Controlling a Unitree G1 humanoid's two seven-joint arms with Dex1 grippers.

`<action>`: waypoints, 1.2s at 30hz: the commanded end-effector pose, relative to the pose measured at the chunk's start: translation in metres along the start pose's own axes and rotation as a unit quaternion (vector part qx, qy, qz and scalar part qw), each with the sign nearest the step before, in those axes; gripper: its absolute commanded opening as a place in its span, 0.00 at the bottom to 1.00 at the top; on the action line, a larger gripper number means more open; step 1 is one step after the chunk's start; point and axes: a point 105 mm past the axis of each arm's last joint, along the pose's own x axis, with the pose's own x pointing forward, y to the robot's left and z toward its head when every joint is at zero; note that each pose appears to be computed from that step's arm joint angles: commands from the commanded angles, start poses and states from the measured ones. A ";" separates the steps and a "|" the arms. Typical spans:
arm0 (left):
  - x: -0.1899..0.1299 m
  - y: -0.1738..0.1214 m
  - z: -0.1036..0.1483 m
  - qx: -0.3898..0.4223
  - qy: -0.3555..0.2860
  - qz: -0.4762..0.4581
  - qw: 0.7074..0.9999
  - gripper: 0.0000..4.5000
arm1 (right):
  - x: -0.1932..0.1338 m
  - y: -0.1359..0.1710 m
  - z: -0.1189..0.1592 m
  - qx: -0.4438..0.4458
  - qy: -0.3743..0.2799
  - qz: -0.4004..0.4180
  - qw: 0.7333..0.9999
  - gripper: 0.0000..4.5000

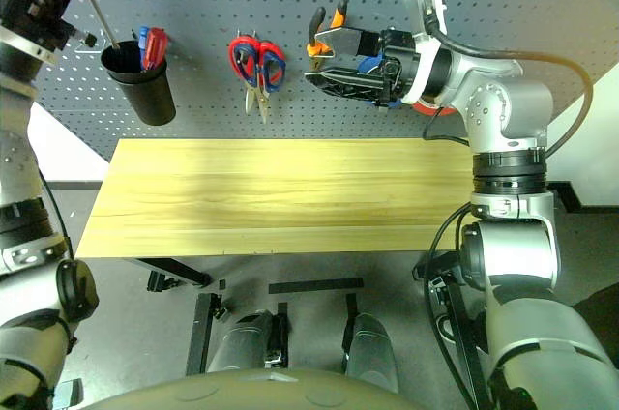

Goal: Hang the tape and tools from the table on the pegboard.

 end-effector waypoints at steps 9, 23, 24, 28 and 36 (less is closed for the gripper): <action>0.020 0.013 -0.036 0.050 0.037 0.041 0.997 0.13 | -0.011 0.002 0.010 -0.035 0.012 -0.030 0.999 1.00; 0.014 0.019 -0.047 0.047 0.053 0.066 0.995 0.72 | -0.020 0.003 0.010 -0.041 0.021 -0.054 0.997 1.00; 0.014 0.020 -0.043 0.053 0.048 0.067 0.995 0.77 | -0.021 0.002 0.009 -0.041 0.021 -0.056 0.997 1.00; 0.013 0.021 -0.033 0.065 0.032 0.064 0.995 0.99 | -0.022 0.002 0.008 -0.042 0.023 -0.060 0.997 1.00; 0.003 -0.029 -0.004 -0.067 -0.040 -0.106 0.991 0.99 | -0.027 -0.004 0.008 -0.042 0.019 -0.080 0.996 1.00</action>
